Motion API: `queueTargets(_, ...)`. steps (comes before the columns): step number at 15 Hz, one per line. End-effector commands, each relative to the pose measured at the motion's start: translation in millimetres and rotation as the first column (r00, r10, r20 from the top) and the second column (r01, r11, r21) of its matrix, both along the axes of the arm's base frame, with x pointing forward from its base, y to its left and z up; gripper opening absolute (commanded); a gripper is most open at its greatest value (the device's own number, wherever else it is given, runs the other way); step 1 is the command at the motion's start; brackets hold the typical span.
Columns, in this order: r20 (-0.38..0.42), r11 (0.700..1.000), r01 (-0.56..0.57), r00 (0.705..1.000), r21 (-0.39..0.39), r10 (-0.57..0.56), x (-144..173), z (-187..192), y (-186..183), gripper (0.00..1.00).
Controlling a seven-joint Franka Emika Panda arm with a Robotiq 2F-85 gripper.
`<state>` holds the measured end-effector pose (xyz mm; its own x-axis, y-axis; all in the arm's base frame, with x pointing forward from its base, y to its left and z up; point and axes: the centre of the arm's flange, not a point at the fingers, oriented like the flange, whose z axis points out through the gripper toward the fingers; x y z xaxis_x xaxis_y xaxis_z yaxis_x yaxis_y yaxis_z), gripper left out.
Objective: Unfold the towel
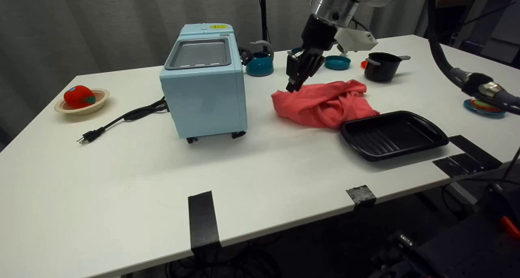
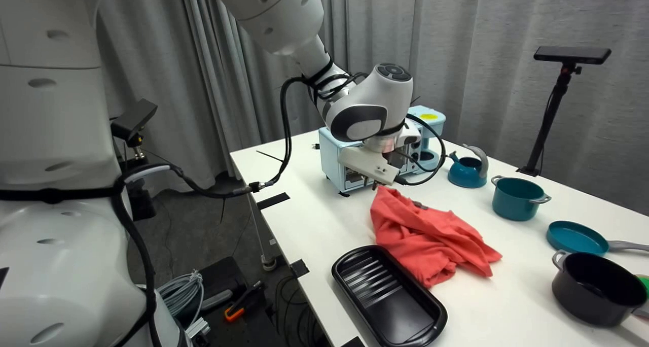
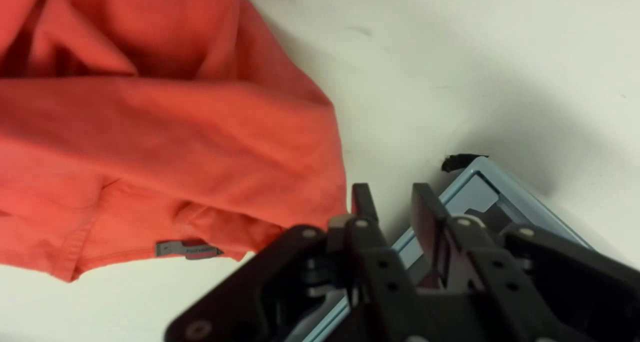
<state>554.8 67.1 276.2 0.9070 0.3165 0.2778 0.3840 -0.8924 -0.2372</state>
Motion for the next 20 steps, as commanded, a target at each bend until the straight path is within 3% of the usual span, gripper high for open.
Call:
queueTargets(1, -0.049, 1.000, -0.001, 0.999, 0.031, 0.002, 7.4, 4.0, -18.8, 0.59)
queueTargets(5, -0.069, 0.997, 0.075, 0.995, 0.021, -0.073, 20.7, 7.3, -51.6, 0.90)
queueTargets(7, -0.056, 0.988, 0.155, 0.986, 0.008, -0.154, 31.5, 4.1, -73.6, 1.00)
queueTargets(12, -0.075, 0.930, 0.364, 0.927, -0.048, -0.367, 57.6, -16.3, -127.5, 1.00)
queueTargets(16, -0.053, 0.886, 0.449, 0.888, -0.114, -0.457, 73.2, -35.7, -154.9, 1.00)
queueTargets(20, -0.089, 0.796, 0.569, 0.799, -0.205, -0.595, 80.8, -46.3, -169.8, 1.00)
